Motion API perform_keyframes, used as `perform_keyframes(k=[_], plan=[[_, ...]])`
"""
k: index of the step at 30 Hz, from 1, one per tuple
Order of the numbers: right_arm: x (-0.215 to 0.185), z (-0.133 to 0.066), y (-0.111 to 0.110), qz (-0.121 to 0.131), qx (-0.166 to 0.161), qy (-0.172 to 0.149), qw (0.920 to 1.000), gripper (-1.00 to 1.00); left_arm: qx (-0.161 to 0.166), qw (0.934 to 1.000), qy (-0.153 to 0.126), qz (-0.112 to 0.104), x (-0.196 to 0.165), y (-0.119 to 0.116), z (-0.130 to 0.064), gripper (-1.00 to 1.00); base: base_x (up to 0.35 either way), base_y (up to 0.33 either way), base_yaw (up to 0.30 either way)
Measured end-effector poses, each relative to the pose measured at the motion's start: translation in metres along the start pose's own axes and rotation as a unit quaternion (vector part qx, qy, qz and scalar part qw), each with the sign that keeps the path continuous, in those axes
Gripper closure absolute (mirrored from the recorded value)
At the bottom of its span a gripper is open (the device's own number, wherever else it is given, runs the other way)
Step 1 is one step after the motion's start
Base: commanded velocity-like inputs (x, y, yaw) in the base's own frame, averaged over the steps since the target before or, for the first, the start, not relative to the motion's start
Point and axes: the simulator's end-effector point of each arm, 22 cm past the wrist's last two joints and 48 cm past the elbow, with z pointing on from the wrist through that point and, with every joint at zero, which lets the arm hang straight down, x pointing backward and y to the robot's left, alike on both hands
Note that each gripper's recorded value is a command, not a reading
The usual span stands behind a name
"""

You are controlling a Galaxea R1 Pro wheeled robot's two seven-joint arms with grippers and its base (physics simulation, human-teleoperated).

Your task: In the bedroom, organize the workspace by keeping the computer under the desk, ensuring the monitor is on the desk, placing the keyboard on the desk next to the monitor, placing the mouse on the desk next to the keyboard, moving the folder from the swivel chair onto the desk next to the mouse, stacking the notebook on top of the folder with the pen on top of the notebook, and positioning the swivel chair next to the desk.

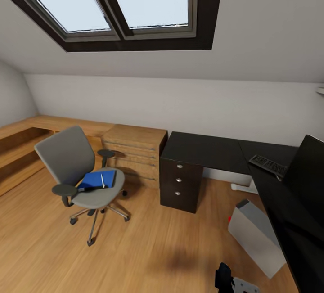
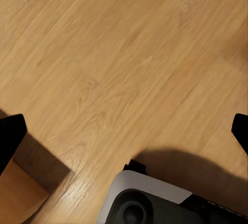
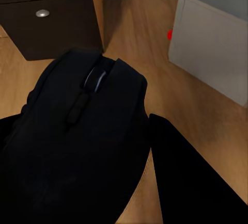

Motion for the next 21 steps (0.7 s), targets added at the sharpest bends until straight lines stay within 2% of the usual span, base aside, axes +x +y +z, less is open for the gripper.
perform_keyframes(k=[21], plan=[[-0.0005, 0.0, 0.0003, 0.0, -0.001, -0.001, 1.0, 1.0, 0.0, 1.0, 0.0, 0.0, 0.001, 0.0005, 0.0001, -1.0, 0.327, 0.0, 0.0]])
